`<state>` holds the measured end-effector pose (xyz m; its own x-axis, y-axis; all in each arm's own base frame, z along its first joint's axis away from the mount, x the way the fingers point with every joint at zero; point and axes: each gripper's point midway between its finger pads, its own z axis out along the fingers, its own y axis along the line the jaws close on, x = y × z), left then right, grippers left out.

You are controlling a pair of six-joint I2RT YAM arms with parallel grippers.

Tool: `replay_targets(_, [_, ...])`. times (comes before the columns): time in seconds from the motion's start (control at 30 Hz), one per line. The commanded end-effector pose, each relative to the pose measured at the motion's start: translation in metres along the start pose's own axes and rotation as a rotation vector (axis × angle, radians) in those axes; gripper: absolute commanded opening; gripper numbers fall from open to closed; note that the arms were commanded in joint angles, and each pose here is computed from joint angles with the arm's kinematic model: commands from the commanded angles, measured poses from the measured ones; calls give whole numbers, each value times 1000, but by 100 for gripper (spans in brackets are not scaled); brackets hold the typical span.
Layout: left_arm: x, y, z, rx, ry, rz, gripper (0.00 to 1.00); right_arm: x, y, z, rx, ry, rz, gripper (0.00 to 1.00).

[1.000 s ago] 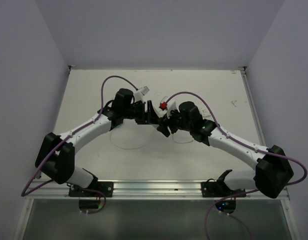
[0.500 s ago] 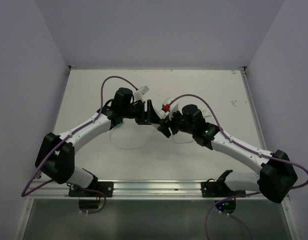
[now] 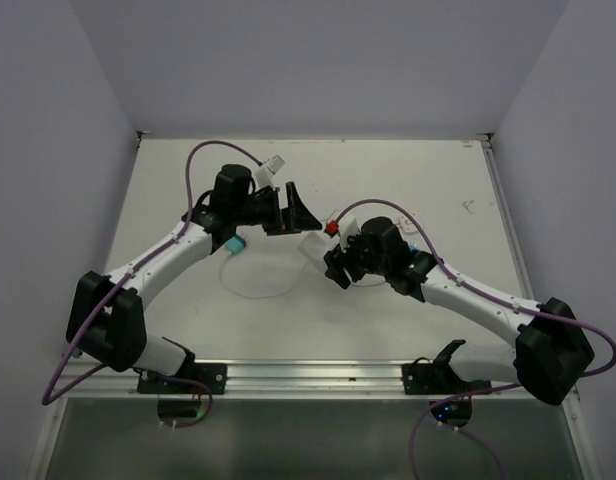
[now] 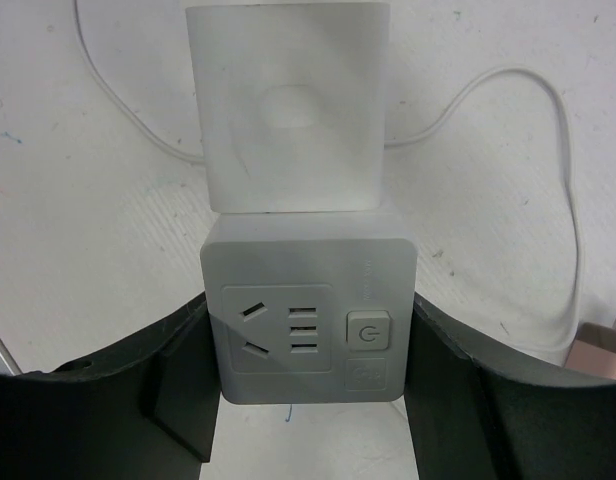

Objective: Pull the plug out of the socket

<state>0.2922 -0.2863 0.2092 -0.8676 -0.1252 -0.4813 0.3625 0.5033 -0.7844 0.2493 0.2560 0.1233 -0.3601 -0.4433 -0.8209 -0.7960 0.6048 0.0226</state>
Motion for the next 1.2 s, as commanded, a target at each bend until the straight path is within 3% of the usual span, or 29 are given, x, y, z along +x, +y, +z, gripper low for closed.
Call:
replay_targets(0.0, [-25, -23, -11, 40, -82, 57, 95, -17, -3, -3, 10, -59, -26, 0])
replay_targets(0.2, [-13, 7, -7, -65, -54, 15, 94, -24, -2, -5, 7, -76, -23, 0])
replay_targets(0.4, [9, 21, -1, -53, -15, -68, 91, -33, -2, -8, 12, -106, -14, 0])
replay_targets(0.9, [31, 27, 21, -52, -6, -108, 70, -49, -1, -7, 6, -160, 16, 0])
replay_targets(1.0, [32, 26, 23, -48, -9, -104, 55, -53, 0, -8, 2, -169, 17, 0])
replay_targets(1.17, [23, 23, 23, -44, -49, -81, 15, -49, 3, -5, -16, -158, 21, 0])
